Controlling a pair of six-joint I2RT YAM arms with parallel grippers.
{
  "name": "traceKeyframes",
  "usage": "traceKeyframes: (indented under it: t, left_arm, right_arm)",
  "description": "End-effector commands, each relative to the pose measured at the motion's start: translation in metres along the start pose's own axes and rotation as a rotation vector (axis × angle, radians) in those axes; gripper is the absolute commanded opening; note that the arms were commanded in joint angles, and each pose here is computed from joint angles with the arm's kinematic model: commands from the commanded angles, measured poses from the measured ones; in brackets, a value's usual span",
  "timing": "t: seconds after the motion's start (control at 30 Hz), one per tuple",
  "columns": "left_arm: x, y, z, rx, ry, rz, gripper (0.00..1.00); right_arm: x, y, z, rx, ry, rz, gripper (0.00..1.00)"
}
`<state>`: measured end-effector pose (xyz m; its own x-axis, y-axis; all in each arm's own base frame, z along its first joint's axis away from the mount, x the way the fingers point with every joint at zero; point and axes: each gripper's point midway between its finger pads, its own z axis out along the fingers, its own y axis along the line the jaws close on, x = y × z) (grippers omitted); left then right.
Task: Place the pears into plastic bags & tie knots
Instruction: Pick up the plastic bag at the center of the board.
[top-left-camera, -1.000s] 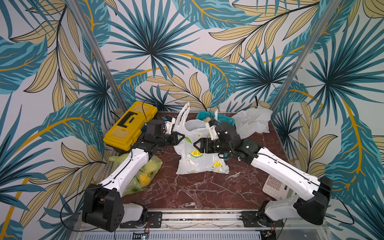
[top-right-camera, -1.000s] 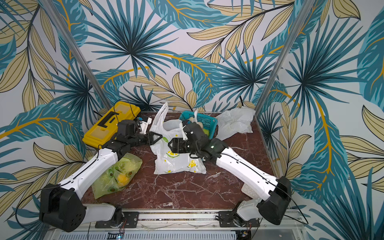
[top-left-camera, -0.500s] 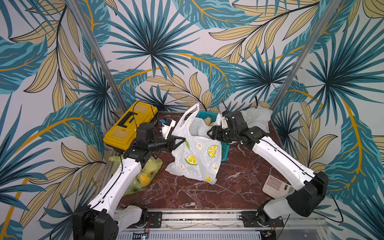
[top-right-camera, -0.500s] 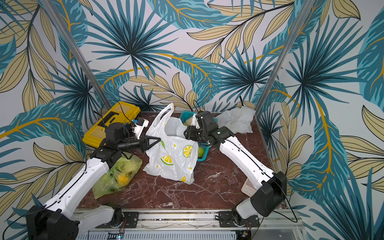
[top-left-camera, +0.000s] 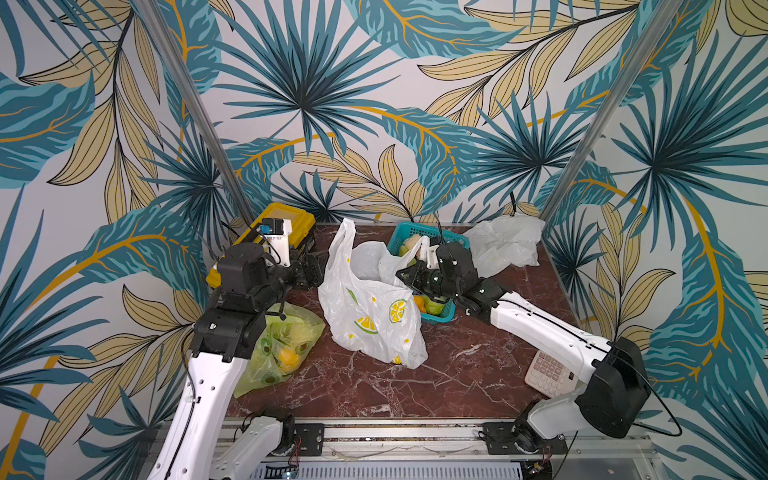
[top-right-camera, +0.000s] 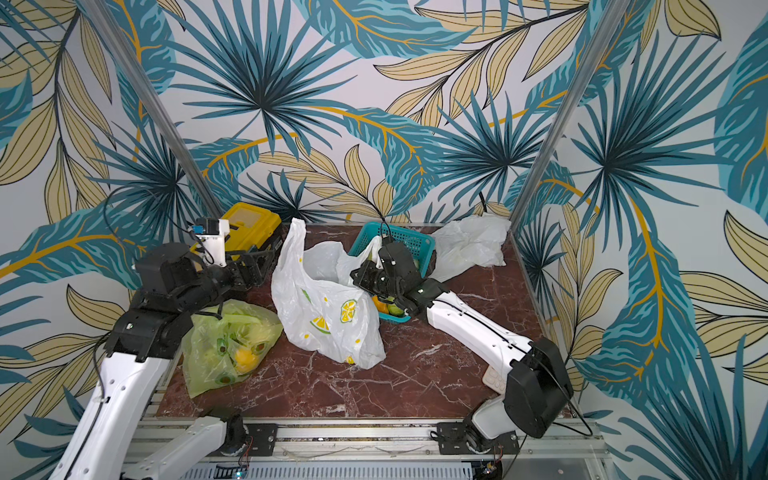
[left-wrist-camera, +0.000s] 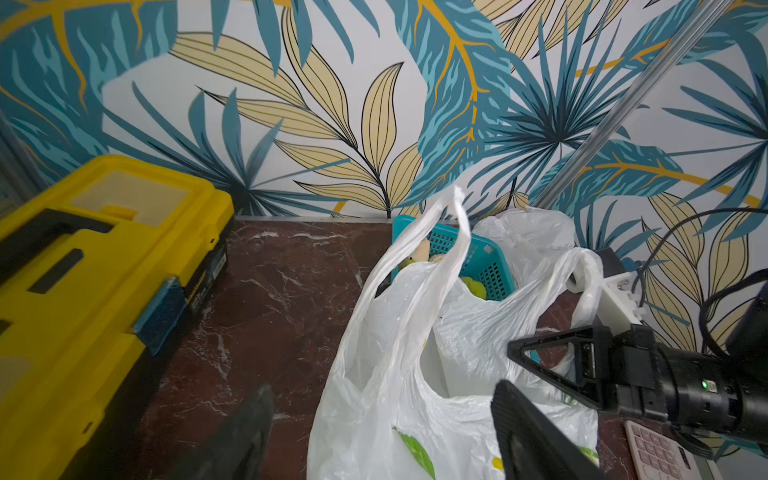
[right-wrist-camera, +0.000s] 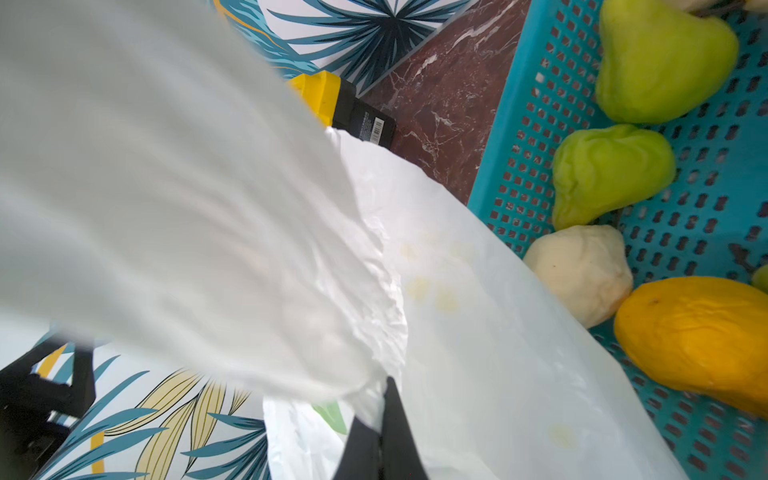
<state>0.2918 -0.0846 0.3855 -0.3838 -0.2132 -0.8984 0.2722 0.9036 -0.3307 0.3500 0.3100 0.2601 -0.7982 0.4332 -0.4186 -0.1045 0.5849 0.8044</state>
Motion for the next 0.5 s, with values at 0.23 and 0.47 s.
traceKeyframes:
  t: [0.23,0.47]
  left_arm:
    - [0.045,0.007,0.035,-0.162,0.166,0.045,0.93]
    - [0.03,0.056,0.07,-0.497,0.161,0.129,0.9]
  right_arm:
    - [0.014,0.022,0.002,-0.047,-0.057,0.012,0.0]
    - [0.026,0.026,0.005,-0.057,-0.06,0.029,0.01]
